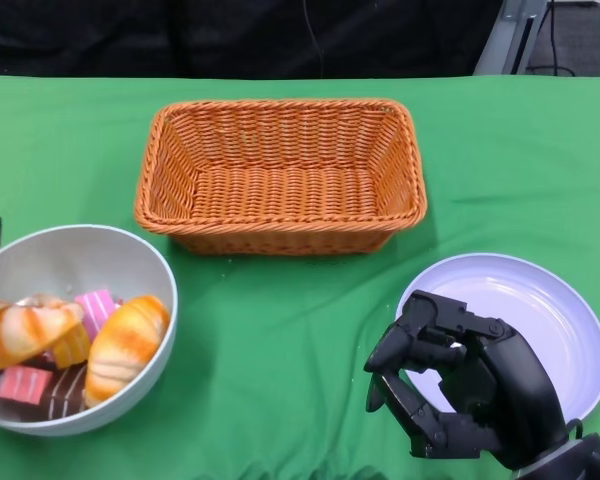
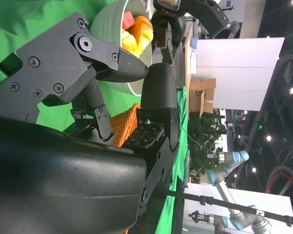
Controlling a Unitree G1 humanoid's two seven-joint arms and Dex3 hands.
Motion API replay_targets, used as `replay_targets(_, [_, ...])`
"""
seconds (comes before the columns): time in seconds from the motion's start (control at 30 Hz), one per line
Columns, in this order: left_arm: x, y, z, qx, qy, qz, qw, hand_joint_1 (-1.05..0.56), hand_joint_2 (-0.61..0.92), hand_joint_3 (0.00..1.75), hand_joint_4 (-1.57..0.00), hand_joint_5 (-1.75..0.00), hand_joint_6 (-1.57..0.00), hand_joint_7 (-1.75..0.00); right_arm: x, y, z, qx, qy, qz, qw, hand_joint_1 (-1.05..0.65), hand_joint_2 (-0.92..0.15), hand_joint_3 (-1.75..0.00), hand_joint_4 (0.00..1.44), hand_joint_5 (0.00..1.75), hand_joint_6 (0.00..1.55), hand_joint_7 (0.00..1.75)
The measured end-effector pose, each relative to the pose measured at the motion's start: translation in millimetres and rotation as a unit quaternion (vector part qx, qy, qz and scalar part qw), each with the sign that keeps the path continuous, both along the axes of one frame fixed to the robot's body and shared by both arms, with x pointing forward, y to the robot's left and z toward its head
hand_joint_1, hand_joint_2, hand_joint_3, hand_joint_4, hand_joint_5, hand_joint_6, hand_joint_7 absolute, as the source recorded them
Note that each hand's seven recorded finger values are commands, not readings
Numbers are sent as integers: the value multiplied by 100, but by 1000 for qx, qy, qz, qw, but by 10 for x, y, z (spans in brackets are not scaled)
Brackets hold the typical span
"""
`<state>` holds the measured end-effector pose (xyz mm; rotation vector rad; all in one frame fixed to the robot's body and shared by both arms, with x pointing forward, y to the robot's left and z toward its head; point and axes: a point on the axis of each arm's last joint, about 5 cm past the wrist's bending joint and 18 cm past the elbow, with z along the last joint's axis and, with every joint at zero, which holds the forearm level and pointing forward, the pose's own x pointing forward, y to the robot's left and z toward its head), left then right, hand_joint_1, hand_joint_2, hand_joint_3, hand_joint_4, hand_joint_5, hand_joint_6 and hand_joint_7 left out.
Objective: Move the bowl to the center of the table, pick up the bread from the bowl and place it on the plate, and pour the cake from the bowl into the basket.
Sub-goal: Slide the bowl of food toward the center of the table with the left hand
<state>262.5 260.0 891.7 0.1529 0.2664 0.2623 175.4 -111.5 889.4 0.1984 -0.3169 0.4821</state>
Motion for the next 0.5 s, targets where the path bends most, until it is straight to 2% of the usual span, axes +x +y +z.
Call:
replay_targets(0.2, [-111,-103,58,-14,14,-31,999,-65,92,58,-59,-1,-54,0,3,8,5,1,-1,-1,1000,-18,-46,-104,79,153,76,116])
replay_targets(0.5, [-223,-268,127,-25,42,-74,996,-60,92,63,-43,0,-47,0,8,15,11,1,-3,0,1000,-19,-47,-102,79,153,76,116])
